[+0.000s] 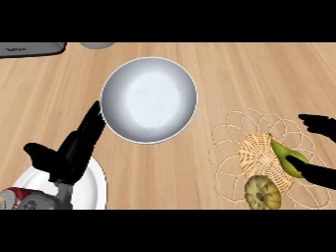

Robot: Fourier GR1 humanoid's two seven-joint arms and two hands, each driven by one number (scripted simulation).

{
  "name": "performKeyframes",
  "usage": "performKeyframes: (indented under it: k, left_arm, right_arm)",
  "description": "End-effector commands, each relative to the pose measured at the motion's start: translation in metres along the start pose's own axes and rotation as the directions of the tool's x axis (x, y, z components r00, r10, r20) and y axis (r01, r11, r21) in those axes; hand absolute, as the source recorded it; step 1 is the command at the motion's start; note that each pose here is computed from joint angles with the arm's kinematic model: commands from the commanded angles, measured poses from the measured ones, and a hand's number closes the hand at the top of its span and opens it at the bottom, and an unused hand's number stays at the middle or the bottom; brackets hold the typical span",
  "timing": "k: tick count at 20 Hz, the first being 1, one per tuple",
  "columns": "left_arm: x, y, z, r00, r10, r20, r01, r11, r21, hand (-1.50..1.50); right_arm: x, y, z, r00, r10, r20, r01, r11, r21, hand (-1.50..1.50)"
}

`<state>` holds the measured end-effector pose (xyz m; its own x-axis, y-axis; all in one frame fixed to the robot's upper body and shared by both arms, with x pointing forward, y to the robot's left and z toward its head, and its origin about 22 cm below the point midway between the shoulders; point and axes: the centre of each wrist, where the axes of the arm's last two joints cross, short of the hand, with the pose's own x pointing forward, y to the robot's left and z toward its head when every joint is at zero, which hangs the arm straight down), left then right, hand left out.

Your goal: Pick the squash from the placemat and place it in the bowl

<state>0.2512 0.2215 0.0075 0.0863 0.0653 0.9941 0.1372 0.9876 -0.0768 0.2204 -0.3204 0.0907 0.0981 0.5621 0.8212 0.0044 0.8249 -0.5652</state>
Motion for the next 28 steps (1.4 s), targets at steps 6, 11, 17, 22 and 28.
performKeyframes:
  k: [6,11,17,22,28]
  left_arm:
    - [0.024,-0.009,-0.014,1.0,-0.011,0.007,0.012,0.997,-0.078,0.0]
    - [0.022,-0.013,-0.015,1.0,0.004,-0.005,-0.005,0.994,-0.108,0.0]
    - [0.029,-0.022,-0.022,1.0,0.001,0.016,0.002,0.991,-0.132,0.0]
    - [0.021,-0.029,-0.019,1.0,-0.003,-0.003,0.002,0.988,-0.153,0.0]
    - [0.009,-0.031,-0.01,1.0,0.009,0.012,-0.007,0.988,-0.154,0.0]
  right_arm:
    - [0.06,-0.02,0.048,0.868,0.494,-0.044,-0.488,0.867,0.104,-1.5]
    - [0.106,-0.017,0.065,0.764,0.61,-0.209,-0.578,0.792,0.198,-1.5]
    - [0.125,-0.009,0.053,0.687,0.641,-0.343,-0.522,0.763,0.381,-1.5]
    - [0.106,0.008,0.037,0.625,0.648,-0.436,-0.464,0.757,0.461,-1.5]
    - [0.091,0.016,0.019,0.568,0.657,-0.496,-0.43,0.751,0.501,-1.5]
